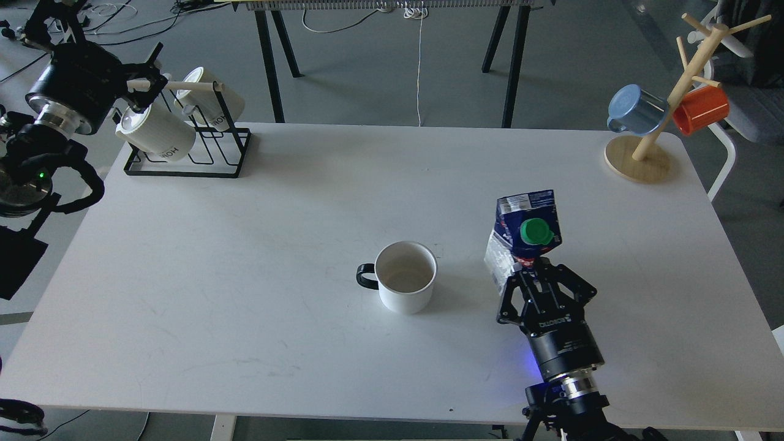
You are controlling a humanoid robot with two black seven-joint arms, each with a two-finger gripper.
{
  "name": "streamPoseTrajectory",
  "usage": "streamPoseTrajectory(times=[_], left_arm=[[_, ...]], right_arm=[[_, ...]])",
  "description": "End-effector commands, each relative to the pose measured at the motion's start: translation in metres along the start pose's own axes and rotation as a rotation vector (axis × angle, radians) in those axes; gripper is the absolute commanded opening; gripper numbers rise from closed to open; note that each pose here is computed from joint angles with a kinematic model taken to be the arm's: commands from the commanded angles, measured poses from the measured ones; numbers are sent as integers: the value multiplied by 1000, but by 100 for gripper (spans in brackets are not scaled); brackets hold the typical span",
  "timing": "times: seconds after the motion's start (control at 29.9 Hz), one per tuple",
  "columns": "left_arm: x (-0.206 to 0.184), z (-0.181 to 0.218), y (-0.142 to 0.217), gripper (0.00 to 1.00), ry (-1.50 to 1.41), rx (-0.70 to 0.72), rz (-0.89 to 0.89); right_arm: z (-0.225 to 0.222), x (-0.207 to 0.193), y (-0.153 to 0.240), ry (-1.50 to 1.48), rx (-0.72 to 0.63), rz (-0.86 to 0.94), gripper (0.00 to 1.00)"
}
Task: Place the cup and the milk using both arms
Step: 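Slide the milk carton toward the white mug with the right gripper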
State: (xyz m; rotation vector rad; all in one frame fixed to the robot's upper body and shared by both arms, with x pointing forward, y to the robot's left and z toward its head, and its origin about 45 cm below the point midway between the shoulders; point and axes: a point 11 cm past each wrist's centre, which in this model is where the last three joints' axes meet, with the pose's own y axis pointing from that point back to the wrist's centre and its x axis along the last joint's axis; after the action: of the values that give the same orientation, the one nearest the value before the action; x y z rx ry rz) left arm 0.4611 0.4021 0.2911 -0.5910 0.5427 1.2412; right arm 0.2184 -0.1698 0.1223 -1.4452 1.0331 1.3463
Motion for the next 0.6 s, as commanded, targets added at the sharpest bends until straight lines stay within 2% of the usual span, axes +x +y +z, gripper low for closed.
streamPoseTrajectory(times=[0.0, 0.3, 0.57], left_arm=[[1, 1, 1, 99, -21, 14, 4], [4, -2, 3, 99, -19, 19, 10], [3, 2, 3, 99, -25, 15, 10]], right_arm=[[21, 7, 1, -6, -42, 15, 20], [27, 36, 5, 32, -95, 94, 21], [26, 38, -1, 48, -102, 93, 22]])
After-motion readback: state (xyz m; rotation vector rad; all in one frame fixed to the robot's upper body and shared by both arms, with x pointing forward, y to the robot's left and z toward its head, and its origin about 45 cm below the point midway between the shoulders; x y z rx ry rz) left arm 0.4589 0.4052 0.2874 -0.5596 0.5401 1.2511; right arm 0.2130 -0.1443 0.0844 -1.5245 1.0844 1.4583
